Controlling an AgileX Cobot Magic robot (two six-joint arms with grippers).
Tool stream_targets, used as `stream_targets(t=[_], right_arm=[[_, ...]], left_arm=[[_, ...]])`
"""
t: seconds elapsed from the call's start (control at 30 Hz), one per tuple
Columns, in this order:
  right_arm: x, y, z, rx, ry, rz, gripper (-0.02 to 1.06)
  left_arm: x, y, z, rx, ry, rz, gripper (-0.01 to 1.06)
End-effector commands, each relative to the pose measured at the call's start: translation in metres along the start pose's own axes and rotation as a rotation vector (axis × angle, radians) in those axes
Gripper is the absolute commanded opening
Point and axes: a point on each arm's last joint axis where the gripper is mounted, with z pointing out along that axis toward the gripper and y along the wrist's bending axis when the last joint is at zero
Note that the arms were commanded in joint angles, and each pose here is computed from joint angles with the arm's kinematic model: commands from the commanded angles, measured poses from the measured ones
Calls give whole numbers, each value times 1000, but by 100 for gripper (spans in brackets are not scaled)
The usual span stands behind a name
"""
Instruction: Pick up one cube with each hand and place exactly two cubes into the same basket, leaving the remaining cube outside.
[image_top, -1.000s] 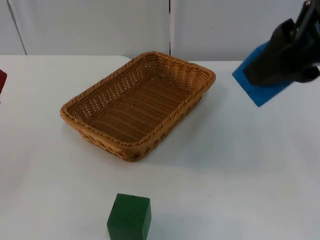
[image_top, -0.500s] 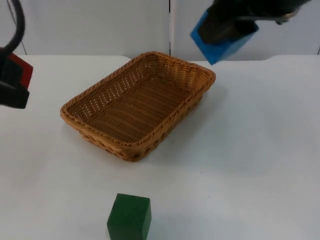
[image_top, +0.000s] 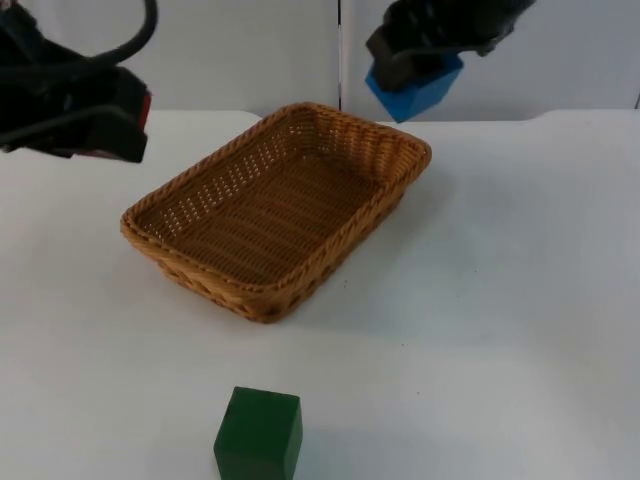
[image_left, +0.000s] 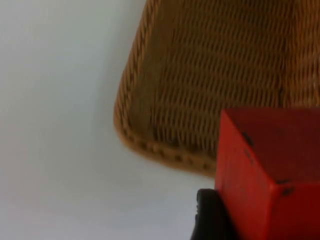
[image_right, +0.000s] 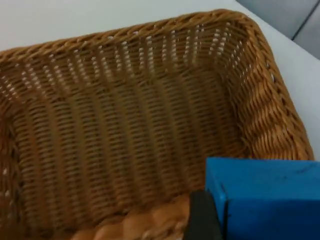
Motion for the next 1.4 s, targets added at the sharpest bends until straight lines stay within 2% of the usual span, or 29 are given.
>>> stream_targets(t=[0.0,0.33,0.57,0.8,1.03,1.17,1.37], right_arm=[[-11,-3,10,3,-22,-16,0],[-32,-11,60,18,-92,-17,0],[-24,-11,84,32,-126,-10,0],[-11,-9,112,19,-138,37,0],[3,-7,131,15,-113,44,0],[9,-6,139,11,-101,51,0],[8,-5,139,1,-115,82,0]], left_arm=[[-11,3,13,0,-28,-7,0],[-31,10,75,47,6,62,0],[-32,11,103,87,18,105,0],[-27,12,133,134,28,162,0],[-21,16,155,136,60,155,0],[-19,21,167,109,62,142,0],[-19,22,169,98,59,139,0]])
